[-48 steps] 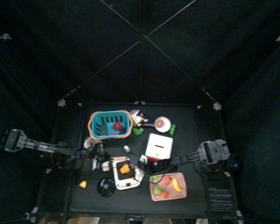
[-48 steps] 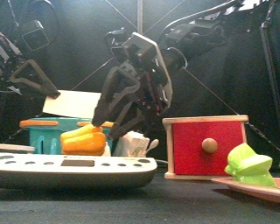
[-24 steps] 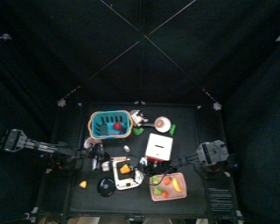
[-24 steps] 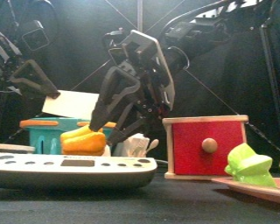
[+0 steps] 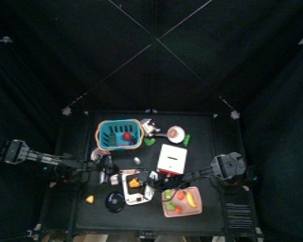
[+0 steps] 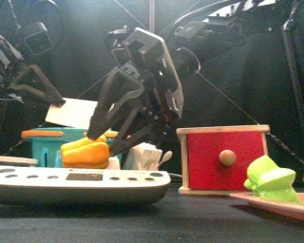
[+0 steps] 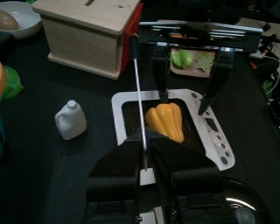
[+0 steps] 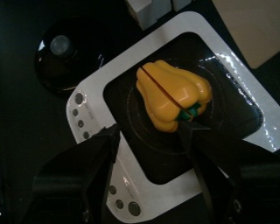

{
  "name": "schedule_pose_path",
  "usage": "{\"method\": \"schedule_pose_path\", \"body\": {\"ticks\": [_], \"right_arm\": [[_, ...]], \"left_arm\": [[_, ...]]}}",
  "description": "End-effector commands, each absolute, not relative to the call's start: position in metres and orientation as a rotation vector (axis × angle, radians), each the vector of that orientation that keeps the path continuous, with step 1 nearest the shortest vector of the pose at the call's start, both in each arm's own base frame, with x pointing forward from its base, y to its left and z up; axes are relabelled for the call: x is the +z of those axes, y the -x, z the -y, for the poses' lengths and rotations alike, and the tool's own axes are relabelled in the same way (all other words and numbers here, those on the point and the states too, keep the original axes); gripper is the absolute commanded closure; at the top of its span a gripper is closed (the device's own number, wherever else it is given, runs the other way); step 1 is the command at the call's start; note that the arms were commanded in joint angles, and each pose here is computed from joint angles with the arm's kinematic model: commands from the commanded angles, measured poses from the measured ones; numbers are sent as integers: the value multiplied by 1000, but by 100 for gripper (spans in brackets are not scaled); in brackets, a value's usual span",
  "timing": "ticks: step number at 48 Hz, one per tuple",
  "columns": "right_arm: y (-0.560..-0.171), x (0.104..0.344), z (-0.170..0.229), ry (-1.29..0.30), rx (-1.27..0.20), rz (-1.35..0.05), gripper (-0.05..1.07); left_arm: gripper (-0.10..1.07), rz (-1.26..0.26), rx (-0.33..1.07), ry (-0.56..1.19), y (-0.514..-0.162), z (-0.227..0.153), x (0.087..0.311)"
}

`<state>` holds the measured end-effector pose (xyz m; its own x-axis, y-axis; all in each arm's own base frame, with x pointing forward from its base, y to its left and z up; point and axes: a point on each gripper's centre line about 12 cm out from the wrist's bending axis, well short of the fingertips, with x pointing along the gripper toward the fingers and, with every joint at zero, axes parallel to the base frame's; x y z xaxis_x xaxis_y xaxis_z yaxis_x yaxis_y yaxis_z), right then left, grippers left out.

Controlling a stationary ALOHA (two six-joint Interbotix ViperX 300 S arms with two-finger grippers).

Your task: Grab cleaver with other hand

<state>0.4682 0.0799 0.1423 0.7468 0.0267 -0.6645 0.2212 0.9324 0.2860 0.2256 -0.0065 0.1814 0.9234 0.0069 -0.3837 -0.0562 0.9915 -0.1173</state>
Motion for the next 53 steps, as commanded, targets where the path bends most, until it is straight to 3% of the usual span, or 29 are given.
{"method": "schedule_pose_path", "body": {"ticks": [1, 39, 53], "right_arm": [[-474, 162, -82, -369, -91, -677, 14], [-474, 160, -90, -370, -83, -683, 14], [-466, 175, -90, -360, -99, -672, 14]], "left_arm": [[46, -373, 35, 129, -229, 6, 187], [46, -371, 35, 129, -229, 6, 188], [46, -373, 34, 128, -229, 6, 187]]}}
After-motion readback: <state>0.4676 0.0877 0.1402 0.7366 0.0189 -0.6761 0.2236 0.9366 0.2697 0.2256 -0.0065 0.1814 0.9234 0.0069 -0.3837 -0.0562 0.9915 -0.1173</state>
